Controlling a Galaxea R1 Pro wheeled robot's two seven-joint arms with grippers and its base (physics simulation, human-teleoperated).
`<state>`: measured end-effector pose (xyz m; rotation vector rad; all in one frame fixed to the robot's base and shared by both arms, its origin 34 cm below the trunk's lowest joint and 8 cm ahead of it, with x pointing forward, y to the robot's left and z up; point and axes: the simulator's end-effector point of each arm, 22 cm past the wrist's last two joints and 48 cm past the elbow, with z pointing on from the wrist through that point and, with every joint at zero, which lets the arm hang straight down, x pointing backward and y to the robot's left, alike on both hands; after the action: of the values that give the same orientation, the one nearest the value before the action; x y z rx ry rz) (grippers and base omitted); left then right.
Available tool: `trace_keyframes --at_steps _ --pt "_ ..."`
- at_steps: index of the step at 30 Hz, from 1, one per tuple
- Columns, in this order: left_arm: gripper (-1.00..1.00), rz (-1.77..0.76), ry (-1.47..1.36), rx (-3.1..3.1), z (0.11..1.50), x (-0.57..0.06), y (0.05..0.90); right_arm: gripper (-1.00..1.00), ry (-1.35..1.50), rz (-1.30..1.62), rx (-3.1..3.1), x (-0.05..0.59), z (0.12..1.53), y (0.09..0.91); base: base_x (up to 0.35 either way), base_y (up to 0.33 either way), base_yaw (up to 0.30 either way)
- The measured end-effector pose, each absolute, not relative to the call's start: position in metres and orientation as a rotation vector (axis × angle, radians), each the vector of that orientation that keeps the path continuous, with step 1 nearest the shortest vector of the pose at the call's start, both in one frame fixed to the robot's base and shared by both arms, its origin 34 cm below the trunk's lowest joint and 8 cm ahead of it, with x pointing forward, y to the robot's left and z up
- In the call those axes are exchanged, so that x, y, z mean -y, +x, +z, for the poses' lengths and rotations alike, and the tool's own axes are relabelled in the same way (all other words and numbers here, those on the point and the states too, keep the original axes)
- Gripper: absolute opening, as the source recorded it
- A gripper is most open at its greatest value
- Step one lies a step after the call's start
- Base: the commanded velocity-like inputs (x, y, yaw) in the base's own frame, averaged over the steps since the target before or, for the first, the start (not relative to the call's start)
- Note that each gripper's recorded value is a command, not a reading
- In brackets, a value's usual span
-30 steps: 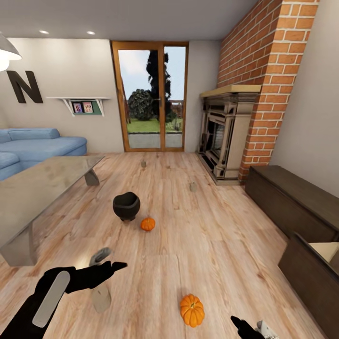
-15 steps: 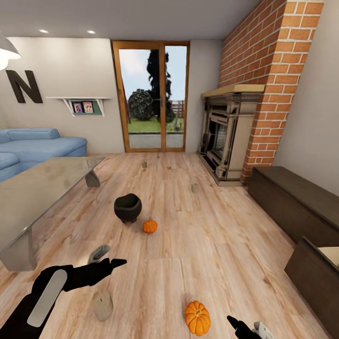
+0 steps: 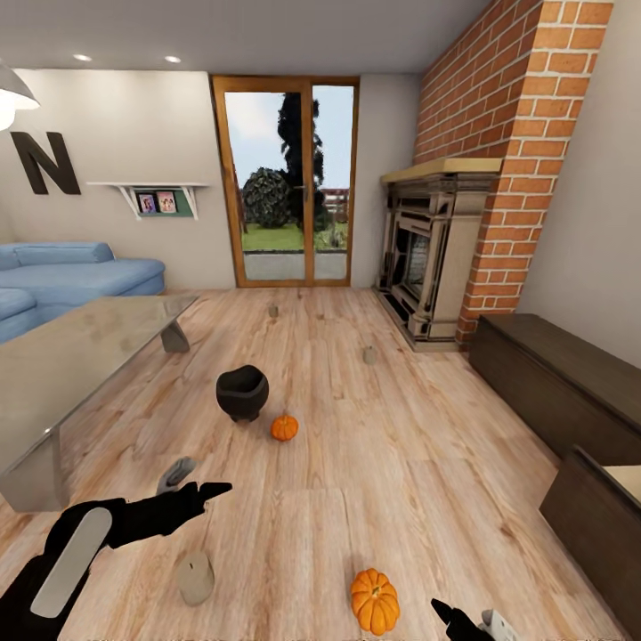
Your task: Place each of the two pumpkins and all three candles from the living room inside a cabinet in the living room (use any cabinet), then make sure every cabinet is closed, and position the cauldron so it is next to a table in the living room.
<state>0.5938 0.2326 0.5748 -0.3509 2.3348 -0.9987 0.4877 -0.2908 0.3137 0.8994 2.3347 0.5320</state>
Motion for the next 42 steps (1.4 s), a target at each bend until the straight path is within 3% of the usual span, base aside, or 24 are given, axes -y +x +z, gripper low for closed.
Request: trace_keyframes --at_steps 42 --pt "1.0 -1.117 -0.369 -2.297 0.502 -0.237 0.573 1.0 0.879 0.563 -2.301 0.273 0.245 0.501 0.0 0.0 0.0"
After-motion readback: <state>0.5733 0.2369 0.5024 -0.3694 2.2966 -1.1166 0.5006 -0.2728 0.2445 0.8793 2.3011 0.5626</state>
